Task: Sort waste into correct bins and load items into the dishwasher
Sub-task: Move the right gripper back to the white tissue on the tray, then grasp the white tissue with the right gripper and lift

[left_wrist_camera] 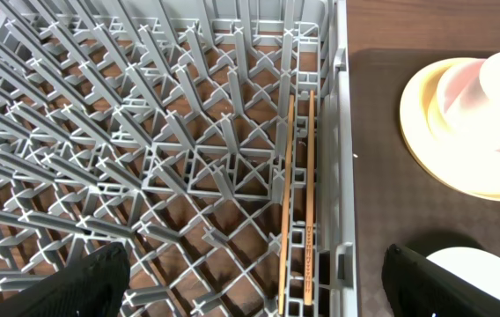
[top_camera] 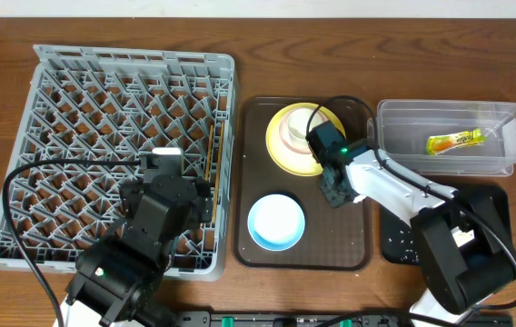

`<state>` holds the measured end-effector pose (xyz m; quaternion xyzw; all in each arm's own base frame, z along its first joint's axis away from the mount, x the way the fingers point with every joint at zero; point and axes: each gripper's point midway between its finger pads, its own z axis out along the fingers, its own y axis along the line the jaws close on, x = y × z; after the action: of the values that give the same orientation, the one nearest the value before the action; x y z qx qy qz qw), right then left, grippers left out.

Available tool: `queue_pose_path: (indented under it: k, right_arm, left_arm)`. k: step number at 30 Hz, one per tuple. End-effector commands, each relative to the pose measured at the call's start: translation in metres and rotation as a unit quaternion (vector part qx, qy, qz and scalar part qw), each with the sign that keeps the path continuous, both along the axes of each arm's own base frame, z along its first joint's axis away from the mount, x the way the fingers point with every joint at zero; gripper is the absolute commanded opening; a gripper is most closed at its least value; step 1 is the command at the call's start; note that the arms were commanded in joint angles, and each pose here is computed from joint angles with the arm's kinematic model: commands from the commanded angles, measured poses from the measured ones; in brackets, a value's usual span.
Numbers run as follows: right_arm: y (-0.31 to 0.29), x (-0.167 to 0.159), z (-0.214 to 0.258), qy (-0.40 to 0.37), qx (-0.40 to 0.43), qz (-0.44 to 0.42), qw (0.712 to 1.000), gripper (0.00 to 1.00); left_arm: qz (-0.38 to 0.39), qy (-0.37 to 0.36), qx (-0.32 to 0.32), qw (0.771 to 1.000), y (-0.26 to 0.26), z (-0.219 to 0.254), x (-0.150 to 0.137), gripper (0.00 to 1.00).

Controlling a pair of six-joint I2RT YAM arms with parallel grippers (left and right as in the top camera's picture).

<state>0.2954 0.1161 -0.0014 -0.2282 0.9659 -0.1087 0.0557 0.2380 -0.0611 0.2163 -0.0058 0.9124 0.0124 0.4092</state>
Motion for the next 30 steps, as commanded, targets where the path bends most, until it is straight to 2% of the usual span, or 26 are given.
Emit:
queue_pose_path:
  k: [1, 4, 7, 13, 16, 18, 21, 25, 30]
  right_arm:
    - [-0.003, -0.010, -0.011, 0.027, 0.002, -0.015, 1.000, 0.01]
    - [0.005, -0.009, 0.001, 0.028, 0.025, -0.015, 0.999, 0.01]
    - [0.015, 0.001, 0.032, -0.003, 0.057, -0.024, 0.998, 0.01]
    - [0.013, 0.040, 0.143, -0.176, 0.123, -0.046, 0.975, 0.01]
    - [-0.029, 0.055, 0.184, -0.266, 0.105, -0.127, 0.950, 0.01]
    - [-0.062, 0.059, 0.198, -0.300, 0.090, -0.187, 0.931, 0.01]
    - [-0.106, 0.062, 0.201, -0.311, 0.077, -0.258, 0.911, 0.01]
    - [-0.156, 0.064, 0.179, -0.294, 0.069, -0.347, 0.888, 0.01]
    - [-0.176, 0.080, 0.139, -0.246, 0.125, -0.386, 0.880, 0.01]
  left_arm:
    - [0.000, -0.001, -0.002, 1.000, 0.000, 0.002, 0.000, 0.92]
    - [0.000, -0.001, -0.002, 1.000, 0.000, 0.002, 0.000, 0.93]
    - [0.000, -0.001, -0.002, 1.000, 0.000, 0.002, 0.000, 0.93]
    - [0.000, -0.001, -0.002, 1.000, 0.000, 0.002, 0.000, 0.92]
    - [0.000, -0.001, -0.002, 1.000, 0.000, 0.002, 0.000, 0.92]
    - [0.000, -0.001, -0.002, 1.000, 0.000, 0.002, 0.000, 0.93]
    - [0.000, -0.001, -0.002, 1.000, 0.000, 0.002, 0.000, 0.92]
    - [0.000, -0.001, -0.002, 1.000, 0.000, 0.002, 0.000, 0.92]
    - [0.000, -0.001, -0.002, 1.000, 0.000, 0.002, 0.000, 0.92]
